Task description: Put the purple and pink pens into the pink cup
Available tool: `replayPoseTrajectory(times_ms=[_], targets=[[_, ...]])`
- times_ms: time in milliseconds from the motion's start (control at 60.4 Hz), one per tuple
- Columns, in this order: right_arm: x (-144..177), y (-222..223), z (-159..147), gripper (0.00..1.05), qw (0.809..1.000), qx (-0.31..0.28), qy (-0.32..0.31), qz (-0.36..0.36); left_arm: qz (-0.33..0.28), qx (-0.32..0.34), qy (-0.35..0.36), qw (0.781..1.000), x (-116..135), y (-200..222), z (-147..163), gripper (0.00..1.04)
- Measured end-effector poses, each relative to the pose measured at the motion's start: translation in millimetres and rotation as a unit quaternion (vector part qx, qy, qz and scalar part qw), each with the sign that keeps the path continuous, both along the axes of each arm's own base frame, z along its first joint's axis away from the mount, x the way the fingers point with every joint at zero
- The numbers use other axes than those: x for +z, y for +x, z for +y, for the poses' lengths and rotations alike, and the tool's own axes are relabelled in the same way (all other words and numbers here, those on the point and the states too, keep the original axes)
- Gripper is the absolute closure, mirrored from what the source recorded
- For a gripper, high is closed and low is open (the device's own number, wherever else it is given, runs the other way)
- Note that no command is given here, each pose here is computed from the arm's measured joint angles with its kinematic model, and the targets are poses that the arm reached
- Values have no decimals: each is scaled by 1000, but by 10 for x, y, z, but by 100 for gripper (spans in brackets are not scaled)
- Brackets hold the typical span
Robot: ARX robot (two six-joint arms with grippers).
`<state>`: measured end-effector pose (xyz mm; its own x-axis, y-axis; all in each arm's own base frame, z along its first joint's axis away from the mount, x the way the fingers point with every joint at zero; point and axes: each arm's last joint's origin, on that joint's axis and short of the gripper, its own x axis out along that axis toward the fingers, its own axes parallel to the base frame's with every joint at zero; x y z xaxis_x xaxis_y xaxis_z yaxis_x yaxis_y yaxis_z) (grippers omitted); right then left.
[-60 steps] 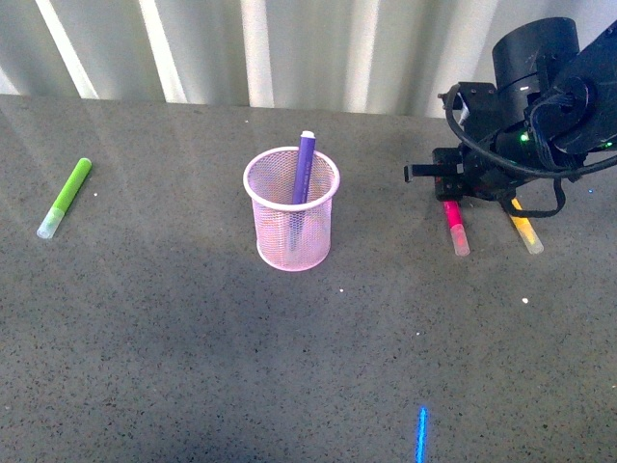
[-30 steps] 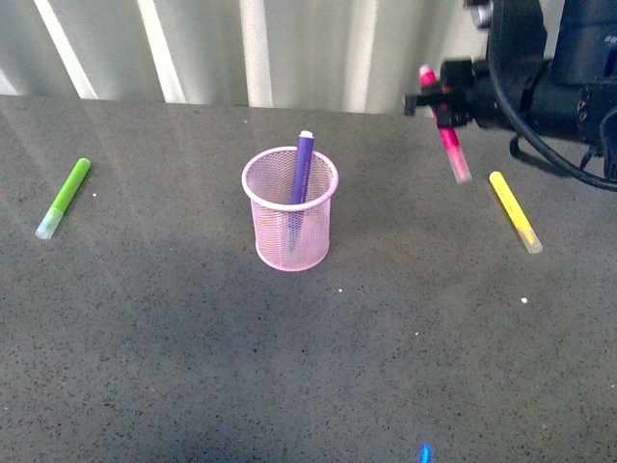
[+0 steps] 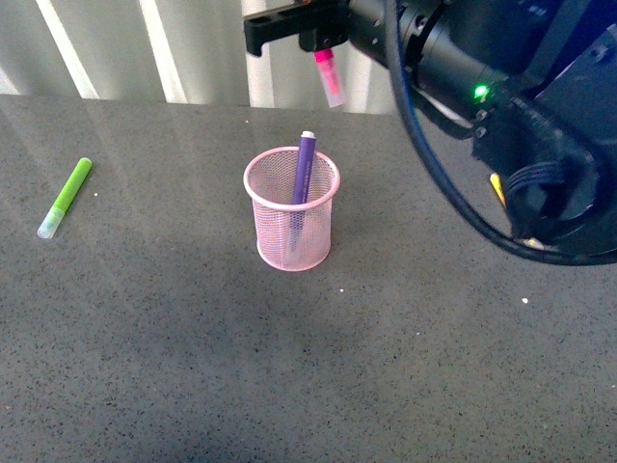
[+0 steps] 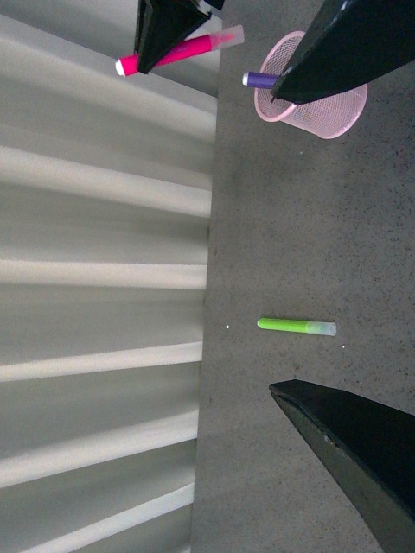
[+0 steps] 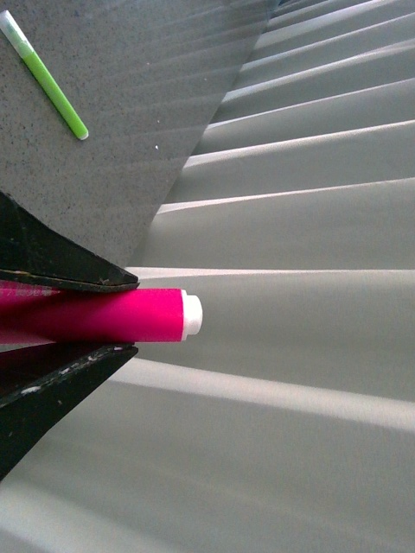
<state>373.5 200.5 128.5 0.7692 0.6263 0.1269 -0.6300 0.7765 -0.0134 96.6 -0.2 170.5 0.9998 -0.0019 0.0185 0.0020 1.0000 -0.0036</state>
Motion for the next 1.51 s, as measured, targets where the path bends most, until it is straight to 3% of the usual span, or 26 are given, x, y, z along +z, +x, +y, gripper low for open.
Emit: replayPoseTrajectory(times_ms=[116, 414, 878, 1243, 1508], targets=[[-139, 29, 143, 93, 1000, 11, 2, 13, 0, 0, 0, 1000, 0, 0, 0, 7], [-132, 118, 358, 93, 999, 31, 26, 25, 0, 0, 0, 1000, 0, 0, 0, 7], [-489, 171, 392, 93, 997, 34, 12, 64, 0, 0, 0, 1000, 0, 0, 0, 7], [-577, 168, 391, 92, 996, 34, 2, 80, 0, 0, 0, 1000, 0, 0, 0, 7], [-662, 107, 346, 46, 994, 20, -9, 107, 0, 0, 0, 1000, 0, 0, 0, 7]])
